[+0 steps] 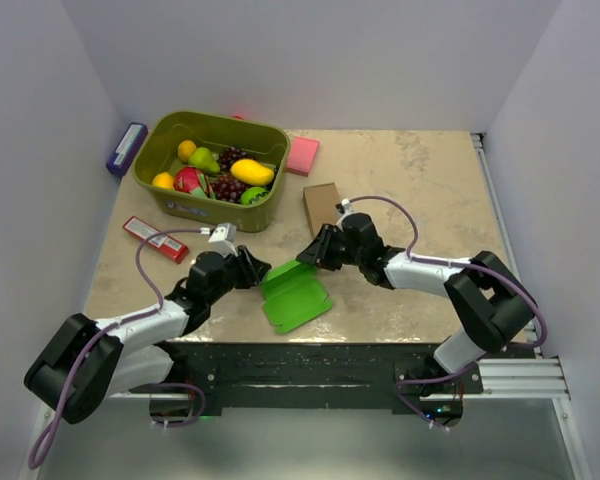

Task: Fold the paper box

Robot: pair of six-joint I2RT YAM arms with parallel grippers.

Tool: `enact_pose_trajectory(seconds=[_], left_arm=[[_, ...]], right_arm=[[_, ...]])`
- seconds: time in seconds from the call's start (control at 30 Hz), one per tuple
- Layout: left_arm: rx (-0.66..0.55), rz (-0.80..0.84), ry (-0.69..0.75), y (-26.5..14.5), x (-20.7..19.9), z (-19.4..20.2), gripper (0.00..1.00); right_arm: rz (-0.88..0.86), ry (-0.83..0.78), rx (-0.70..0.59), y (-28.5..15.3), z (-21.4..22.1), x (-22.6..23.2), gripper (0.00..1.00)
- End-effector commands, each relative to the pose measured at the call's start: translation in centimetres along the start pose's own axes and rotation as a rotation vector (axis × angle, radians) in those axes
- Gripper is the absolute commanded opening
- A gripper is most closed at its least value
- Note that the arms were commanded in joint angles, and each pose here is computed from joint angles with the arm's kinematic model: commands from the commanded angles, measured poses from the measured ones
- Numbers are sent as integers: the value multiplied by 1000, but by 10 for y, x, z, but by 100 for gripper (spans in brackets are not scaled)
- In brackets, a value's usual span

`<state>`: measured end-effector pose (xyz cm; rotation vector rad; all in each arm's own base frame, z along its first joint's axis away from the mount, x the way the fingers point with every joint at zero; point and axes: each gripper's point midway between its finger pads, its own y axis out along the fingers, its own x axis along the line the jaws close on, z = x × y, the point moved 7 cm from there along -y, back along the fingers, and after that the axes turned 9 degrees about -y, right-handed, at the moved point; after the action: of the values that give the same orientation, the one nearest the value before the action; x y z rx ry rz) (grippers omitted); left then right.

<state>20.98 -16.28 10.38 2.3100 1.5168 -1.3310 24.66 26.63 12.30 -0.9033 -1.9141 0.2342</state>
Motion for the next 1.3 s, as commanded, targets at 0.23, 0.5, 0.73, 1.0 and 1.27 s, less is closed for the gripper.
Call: enact_pose_trajectory(seconds=[0.23, 0.5, 0.73, 1.0, 1.27], left_arm=[[-22, 42, 0, 4, -2, -1, 40], [-40, 88, 24, 8, -19, -15, 56], [-155, 40, 90, -4, -49, -63, 77], [-67, 74, 17, -6, -41, -39, 74], [3, 130, -58, 0, -36, -18, 69]], right_arm=[[-61, 145, -64, -9, 7, 0, 18], [-42, 154, -96, -10, 8, -4, 7], [3, 189, -186, -23, 8, -12, 0], [64, 256, -311, -39, 8, -26, 0], [86, 290, -396, -53, 6, -31, 0]])
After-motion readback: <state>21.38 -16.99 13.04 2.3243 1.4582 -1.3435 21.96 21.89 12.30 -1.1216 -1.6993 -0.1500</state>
